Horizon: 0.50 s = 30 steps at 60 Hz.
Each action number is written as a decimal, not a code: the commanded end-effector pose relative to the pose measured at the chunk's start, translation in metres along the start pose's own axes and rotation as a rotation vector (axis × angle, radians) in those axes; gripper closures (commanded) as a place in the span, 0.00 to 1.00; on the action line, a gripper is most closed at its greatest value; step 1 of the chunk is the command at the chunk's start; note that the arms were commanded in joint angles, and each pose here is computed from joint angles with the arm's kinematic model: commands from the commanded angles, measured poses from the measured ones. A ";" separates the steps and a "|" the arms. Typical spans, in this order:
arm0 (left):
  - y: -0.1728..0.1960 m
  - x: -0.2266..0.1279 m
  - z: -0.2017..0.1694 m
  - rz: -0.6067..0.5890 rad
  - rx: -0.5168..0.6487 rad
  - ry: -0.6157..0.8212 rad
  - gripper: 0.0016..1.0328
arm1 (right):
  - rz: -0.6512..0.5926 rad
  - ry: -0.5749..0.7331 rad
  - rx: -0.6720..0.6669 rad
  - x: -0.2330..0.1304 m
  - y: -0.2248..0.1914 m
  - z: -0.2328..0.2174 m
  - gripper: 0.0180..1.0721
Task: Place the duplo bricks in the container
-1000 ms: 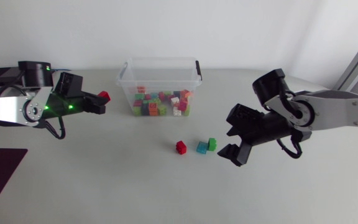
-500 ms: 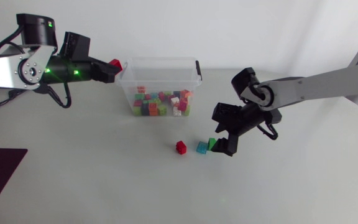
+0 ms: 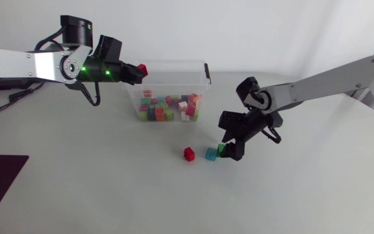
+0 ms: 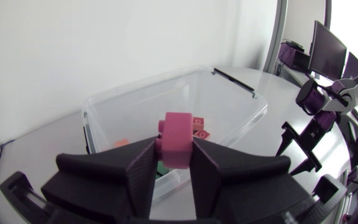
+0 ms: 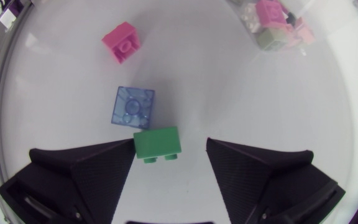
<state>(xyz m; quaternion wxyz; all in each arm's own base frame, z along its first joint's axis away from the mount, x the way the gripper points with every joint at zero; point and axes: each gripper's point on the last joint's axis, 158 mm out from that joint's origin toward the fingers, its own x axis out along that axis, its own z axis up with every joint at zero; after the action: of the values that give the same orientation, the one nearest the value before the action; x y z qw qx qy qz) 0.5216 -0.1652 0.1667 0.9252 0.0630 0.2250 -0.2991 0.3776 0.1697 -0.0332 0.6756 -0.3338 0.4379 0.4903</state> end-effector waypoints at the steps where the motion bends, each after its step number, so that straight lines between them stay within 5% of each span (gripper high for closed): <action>1: -0.001 0.014 0.003 -0.006 -0.016 0.001 0.77 | 0.041 0.008 -0.023 0.009 0.005 -0.006 0.51; 6: 0.003 0.021 0.003 0.003 -0.015 0.005 0.77 | 0.048 0.006 -0.026 0.011 0.007 -0.009 0.70; 15: 0.010 0.032 0.006 0.029 -0.012 0.002 0.72 | 0.066 -0.009 -0.015 0.008 0.014 -0.010 0.74; 25: 0.011 0.037 0.008 0.038 -0.016 0.000 0.25 | 0.067 -0.043 0.003 -0.017 0.017 -0.004 0.78; 30: 0.007 0.035 0.013 0.035 -0.011 -0.005 0.16 | 0.054 -0.049 0.003 -0.031 0.017 -0.002 0.78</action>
<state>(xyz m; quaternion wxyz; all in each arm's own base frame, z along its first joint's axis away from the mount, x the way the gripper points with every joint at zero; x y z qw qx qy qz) 0.5513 -0.1725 0.1527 0.9294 0.0652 0.2319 -0.2796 0.3625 0.1640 -0.0222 0.6719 -0.3024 0.4457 0.5083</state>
